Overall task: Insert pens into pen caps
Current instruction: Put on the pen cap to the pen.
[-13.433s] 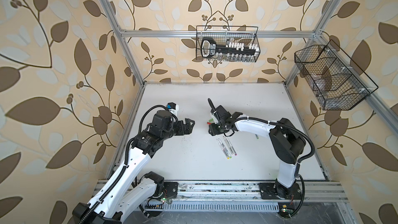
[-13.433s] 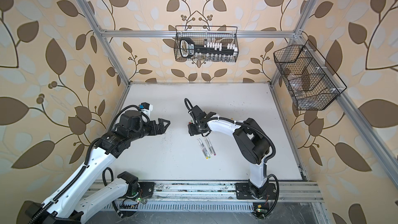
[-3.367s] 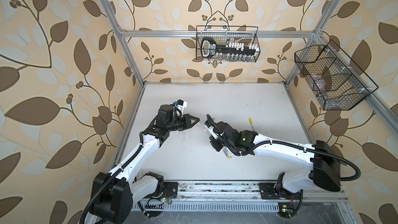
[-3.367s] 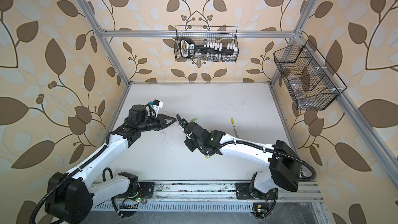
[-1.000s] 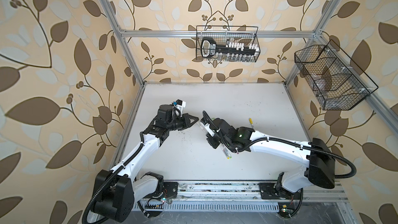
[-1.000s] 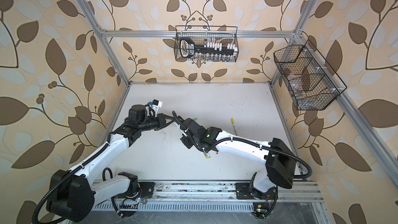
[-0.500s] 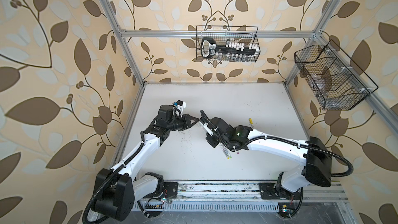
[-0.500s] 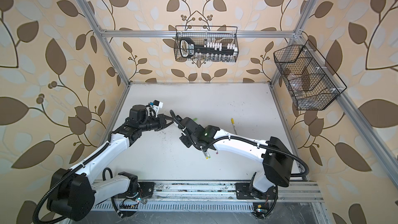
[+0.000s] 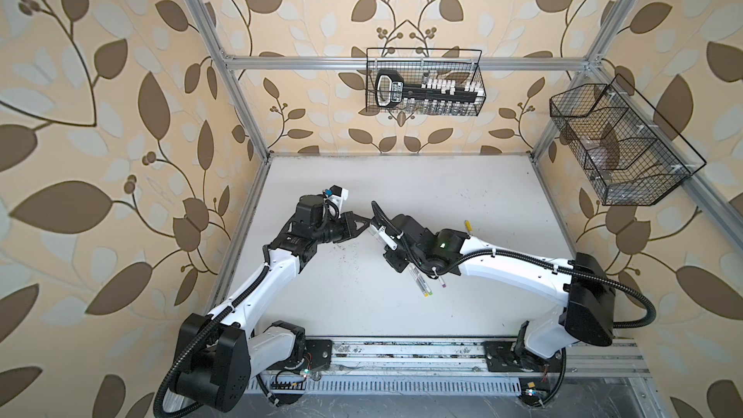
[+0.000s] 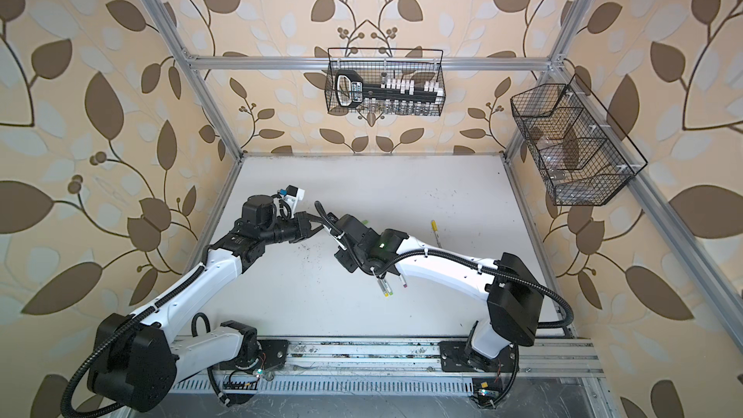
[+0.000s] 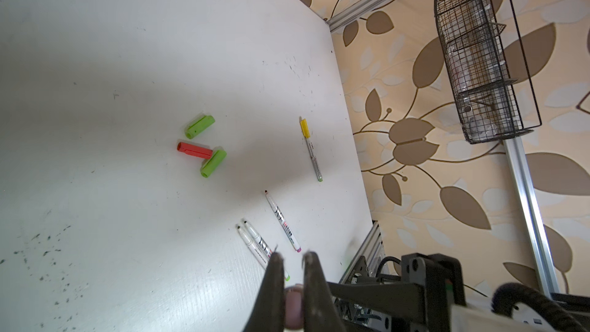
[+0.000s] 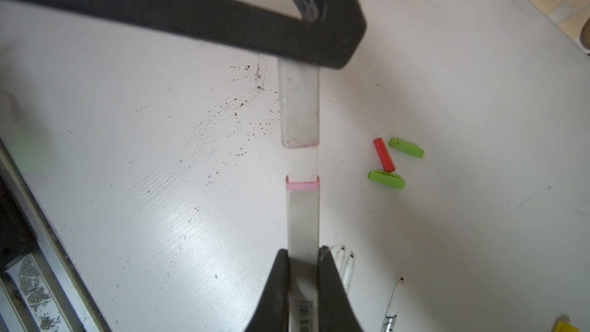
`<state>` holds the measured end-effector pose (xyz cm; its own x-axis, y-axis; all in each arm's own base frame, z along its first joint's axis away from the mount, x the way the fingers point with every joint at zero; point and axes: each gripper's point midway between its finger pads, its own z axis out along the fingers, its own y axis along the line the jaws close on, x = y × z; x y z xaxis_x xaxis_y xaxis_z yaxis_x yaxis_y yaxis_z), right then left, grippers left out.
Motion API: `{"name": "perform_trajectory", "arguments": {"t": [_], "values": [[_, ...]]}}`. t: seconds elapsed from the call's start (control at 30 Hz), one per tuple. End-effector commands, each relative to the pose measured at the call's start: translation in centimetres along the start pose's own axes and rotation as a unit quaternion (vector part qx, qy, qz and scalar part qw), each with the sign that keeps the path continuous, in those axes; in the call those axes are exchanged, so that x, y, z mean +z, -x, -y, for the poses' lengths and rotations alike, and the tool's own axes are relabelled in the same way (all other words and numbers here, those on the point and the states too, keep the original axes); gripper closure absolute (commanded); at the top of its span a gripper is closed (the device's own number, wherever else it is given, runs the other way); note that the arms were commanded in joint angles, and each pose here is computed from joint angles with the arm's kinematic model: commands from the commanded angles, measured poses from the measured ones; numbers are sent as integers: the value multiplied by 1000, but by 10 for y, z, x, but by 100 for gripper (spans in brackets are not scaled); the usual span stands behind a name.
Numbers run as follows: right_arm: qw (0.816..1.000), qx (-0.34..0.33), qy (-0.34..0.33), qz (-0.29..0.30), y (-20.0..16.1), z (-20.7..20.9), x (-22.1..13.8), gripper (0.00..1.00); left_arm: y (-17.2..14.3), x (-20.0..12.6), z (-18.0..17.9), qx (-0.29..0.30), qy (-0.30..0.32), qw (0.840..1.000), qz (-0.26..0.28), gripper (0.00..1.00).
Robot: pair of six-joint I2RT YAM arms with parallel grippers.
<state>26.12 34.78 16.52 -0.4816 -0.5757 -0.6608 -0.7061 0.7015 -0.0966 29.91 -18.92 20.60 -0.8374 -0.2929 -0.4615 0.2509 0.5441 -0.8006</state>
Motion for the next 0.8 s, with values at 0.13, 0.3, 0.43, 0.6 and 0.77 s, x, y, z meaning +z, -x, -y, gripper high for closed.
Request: {"name": "perform_trajectory", "arguments": {"t": [0.13,0.3,0.43,0.6,0.77], "values": [[997,5,13,79,49,-4,-11,87,-14,2,27,2,-63,997,-48,100],[997,-3,11,81,46,-5,-14,87,-18,4,28,1,-68,996,-65,100],[996,-4,7,91,46,-3,-18,87,-23,7,27,3,-74,994,-78,100],[995,0,4,100,49,0,-26,87,-29,10,22,8,-53,995,-87,100],[993,11,1,115,53,3,-32,88,-34,14,21,7,-52,994,-93,100]]}}
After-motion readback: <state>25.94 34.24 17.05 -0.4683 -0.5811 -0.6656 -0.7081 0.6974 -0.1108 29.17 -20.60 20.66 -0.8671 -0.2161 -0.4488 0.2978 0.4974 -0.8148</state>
